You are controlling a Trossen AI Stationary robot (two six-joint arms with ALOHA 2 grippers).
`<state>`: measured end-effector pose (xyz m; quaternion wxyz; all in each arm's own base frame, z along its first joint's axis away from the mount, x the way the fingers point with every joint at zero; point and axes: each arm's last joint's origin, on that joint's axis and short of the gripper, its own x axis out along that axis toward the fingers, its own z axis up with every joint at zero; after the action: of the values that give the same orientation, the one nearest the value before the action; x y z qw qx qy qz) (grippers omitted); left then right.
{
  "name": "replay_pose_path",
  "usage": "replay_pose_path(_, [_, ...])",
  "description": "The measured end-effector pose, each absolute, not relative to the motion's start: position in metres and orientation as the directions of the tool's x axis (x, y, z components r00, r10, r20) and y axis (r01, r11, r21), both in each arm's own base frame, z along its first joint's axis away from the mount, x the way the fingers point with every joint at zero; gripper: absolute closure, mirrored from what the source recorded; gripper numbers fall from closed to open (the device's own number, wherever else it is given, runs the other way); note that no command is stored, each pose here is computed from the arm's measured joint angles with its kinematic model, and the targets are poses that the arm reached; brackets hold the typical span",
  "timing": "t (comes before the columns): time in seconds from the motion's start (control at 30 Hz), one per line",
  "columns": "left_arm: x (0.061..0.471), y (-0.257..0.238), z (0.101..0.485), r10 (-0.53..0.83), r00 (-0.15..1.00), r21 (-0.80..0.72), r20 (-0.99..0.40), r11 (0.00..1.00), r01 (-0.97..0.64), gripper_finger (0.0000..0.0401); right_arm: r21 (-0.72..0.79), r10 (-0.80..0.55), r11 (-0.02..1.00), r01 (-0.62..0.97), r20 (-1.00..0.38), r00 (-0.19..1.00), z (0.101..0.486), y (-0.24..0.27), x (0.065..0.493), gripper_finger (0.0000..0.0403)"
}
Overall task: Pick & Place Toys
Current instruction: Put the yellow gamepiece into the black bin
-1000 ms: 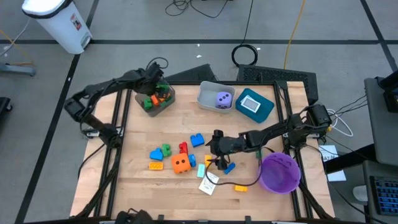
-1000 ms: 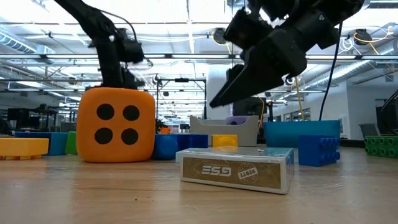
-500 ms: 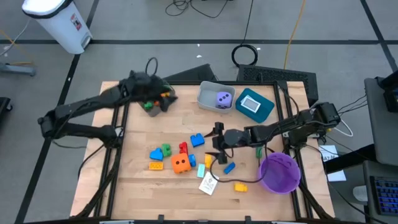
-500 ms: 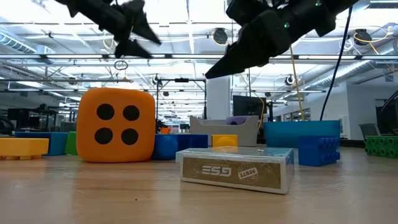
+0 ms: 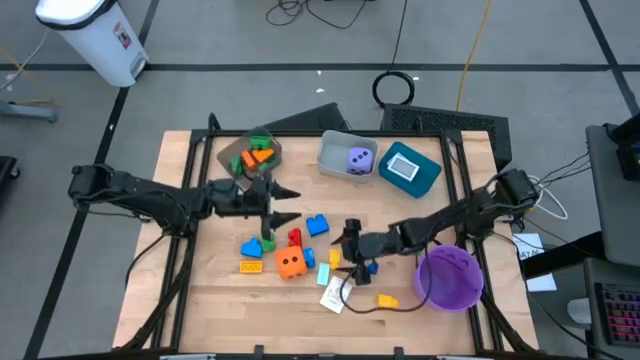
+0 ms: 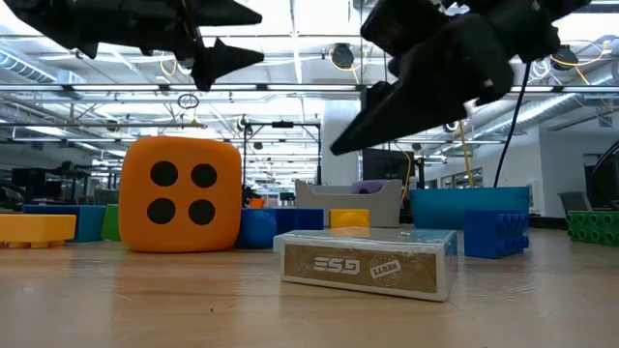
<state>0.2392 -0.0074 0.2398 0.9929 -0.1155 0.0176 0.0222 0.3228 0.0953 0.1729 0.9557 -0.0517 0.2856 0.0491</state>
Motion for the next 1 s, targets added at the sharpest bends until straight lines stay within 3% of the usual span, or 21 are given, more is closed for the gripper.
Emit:
replay_pose_path(0.37, [0.245,-0.027,0.233,-0.008,0.999,-0.208,-0.035,0.978,0.0,0.0093,-0.018,0.001,1.0,-0.014,-0.585,0.811,0.133,0.095,0.337,0.0069])
replay_pose_path(1.0, [0.245,-0.028,0.232,-0.011,0.999,-0.17,-0.049,0.986,0.002,0.0093,-0.016,-0.028,1.0,0.024,-0.673,0.739,0.125,0.088,0.33,0.0069])
